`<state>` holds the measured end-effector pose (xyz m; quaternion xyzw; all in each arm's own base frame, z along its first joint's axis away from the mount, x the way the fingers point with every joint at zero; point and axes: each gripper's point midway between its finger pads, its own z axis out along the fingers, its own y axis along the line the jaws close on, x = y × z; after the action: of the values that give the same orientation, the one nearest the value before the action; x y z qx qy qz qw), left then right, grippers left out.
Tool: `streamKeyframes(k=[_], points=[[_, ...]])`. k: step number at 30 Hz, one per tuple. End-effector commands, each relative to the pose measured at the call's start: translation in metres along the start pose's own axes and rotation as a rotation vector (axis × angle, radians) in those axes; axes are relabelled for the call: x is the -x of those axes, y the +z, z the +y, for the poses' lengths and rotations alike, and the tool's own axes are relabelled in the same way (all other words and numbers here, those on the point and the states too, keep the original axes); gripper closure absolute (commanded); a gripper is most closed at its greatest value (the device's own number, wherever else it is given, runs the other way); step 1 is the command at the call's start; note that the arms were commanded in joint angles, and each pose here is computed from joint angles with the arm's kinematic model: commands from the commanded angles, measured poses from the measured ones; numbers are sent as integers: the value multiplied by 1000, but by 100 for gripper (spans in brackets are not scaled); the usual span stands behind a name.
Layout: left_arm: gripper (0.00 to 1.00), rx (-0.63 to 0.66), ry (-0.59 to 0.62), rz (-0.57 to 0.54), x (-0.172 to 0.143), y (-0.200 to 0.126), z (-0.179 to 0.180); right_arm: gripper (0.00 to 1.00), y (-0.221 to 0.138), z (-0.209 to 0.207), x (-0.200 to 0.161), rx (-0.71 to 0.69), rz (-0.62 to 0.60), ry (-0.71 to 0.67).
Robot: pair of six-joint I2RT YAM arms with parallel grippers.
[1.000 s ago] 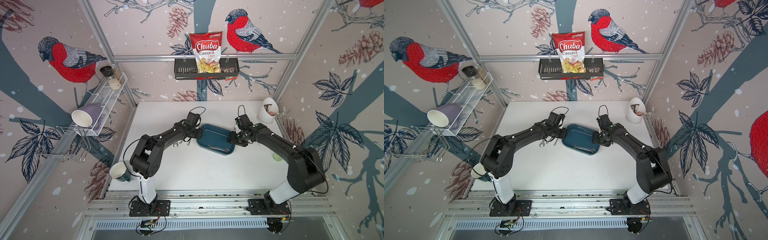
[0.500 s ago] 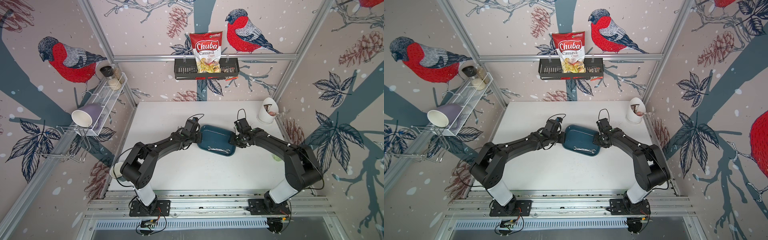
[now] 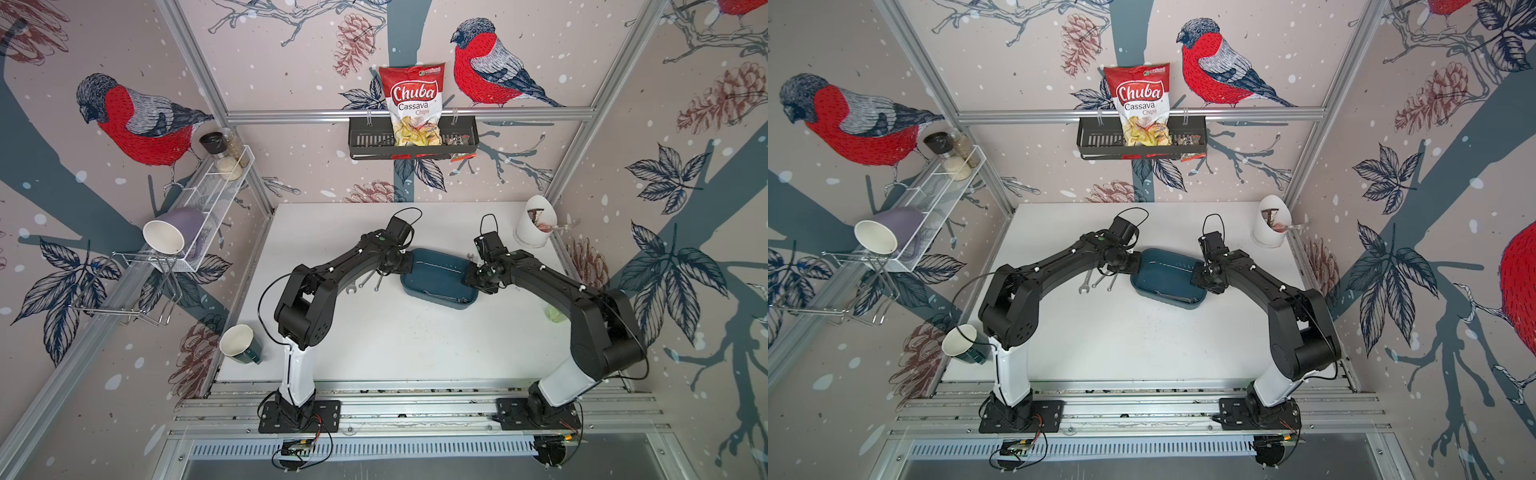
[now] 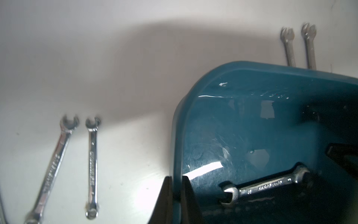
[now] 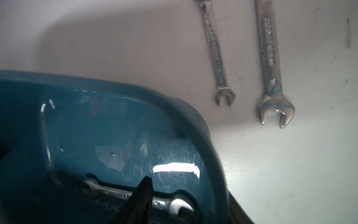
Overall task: Take out the wrench from the storage box
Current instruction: Adjust the storage box at the center of the board.
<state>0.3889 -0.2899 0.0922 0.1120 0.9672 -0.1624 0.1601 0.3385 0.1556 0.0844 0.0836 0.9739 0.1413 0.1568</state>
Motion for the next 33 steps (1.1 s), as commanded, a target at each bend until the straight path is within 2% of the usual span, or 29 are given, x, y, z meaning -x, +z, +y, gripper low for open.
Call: streamKeyframes(k=[1,3,8,14,20,24,26,33], points=[[100,-35,-86,249,-49,-15,-6,46,-18,25,-2,127,37,-25],[100,-88,-134,281,-51,-25,-14,44,-26,28,-2,139,42,-31],[100,-97,-240,384,-61,-44,-18,43,-36,29,-6,158,71,-34],[100,-120,-248,542,-94,-46,-20,41,-38,31,-14,188,124,-38],[100,-85,-275,574,-107,-39,-6,40,-40,33,-15,207,120,-32],[100,-110,-255,494,-89,-37,-11,40,-39,33,-15,212,118,-37],[100,-92,-234,399,-69,-31,-8,41,-36,32,-15,210,116,-38],[100,54,-234,125,-36,-1,25,41,-24,24,-11,182,70,-38]])
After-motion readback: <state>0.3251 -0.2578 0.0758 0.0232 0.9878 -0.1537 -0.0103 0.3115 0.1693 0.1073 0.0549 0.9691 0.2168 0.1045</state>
